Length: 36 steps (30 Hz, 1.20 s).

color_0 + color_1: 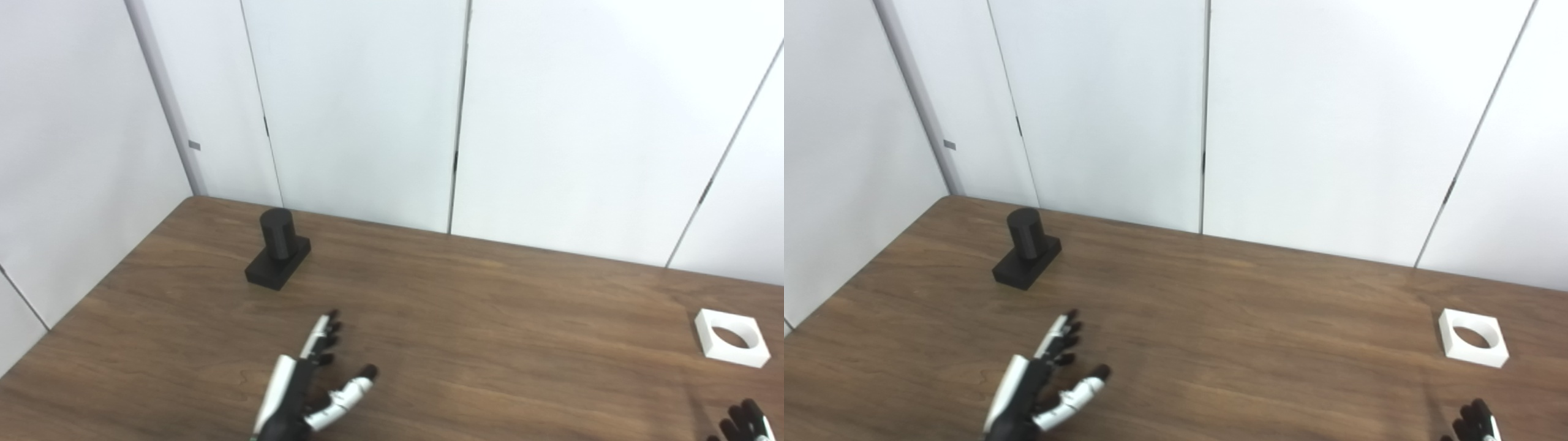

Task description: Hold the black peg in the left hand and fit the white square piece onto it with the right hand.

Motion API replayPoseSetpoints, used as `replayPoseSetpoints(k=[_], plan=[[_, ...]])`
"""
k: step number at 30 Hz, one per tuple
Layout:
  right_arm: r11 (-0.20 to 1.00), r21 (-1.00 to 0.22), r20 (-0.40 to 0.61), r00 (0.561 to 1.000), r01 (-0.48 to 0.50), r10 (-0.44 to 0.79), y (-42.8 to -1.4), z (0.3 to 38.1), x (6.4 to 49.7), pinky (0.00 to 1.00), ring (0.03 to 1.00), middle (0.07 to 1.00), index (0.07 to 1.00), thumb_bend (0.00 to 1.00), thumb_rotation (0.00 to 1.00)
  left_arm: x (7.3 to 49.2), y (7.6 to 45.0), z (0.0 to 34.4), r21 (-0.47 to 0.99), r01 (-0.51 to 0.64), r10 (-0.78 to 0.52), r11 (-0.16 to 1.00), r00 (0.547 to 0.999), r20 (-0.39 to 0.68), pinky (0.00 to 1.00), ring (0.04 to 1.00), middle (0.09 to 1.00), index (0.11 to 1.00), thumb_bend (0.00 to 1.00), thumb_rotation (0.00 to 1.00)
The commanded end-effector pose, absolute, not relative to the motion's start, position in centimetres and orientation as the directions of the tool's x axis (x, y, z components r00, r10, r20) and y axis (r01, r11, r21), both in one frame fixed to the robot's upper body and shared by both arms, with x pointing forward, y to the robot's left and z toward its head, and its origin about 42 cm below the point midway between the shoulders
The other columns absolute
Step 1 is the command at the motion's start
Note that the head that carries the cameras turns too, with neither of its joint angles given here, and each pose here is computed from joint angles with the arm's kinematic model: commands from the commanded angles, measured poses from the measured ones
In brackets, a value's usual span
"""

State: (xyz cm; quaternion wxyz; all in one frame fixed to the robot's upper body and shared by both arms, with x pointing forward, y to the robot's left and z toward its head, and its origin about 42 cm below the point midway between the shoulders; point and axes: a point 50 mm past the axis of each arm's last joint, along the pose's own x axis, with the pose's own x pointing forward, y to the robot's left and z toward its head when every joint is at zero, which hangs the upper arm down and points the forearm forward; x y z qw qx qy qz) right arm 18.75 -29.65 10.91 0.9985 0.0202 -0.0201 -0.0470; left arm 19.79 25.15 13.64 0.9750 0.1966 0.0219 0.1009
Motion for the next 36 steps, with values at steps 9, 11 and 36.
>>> replayPoseSetpoints(k=[9, 11, 36], plan=[[0.994, 0.058, 0.057, 0.993, 0.097, -0.1, -29.3, 10.9, 19.0, 1.0, 1.0, 1.0, 1.0, 0.79, 1.0, 22.2, 29.6, 19.1, 0.663, -0.314, 0.333, 0.68, 0.937, 0.103, 0.85, 0.949, 0.985, 0.989, 0.86, 0.56], [0.993, 0.057, 0.057, 0.993, 0.1, -0.103, -29.3, 10.9, 19.0, 1.0, 1.0, 1.0, 1.0, 0.79, 1.0, 22.7, 30.3, 19.2, 0.708, -0.327, 0.341, 0.626, 0.931, 0.129, 0.88, 0.97, 0.996, 0.99, 0.88, 0.56], [0.99, 0.106, 0.037, 0.994, 0.098, -0.103, -28.8, 11.1, 18.6, 0.97, 1.0, 0.986, 1.0, 0.78, 1.0, 30.0, 37.8, 18.4, 0.9, -0.342, 0.461, 0.271, 0.866, 0.191, 1.0, 1.0, 1.0, 0.849, 0.91, 0.61]])
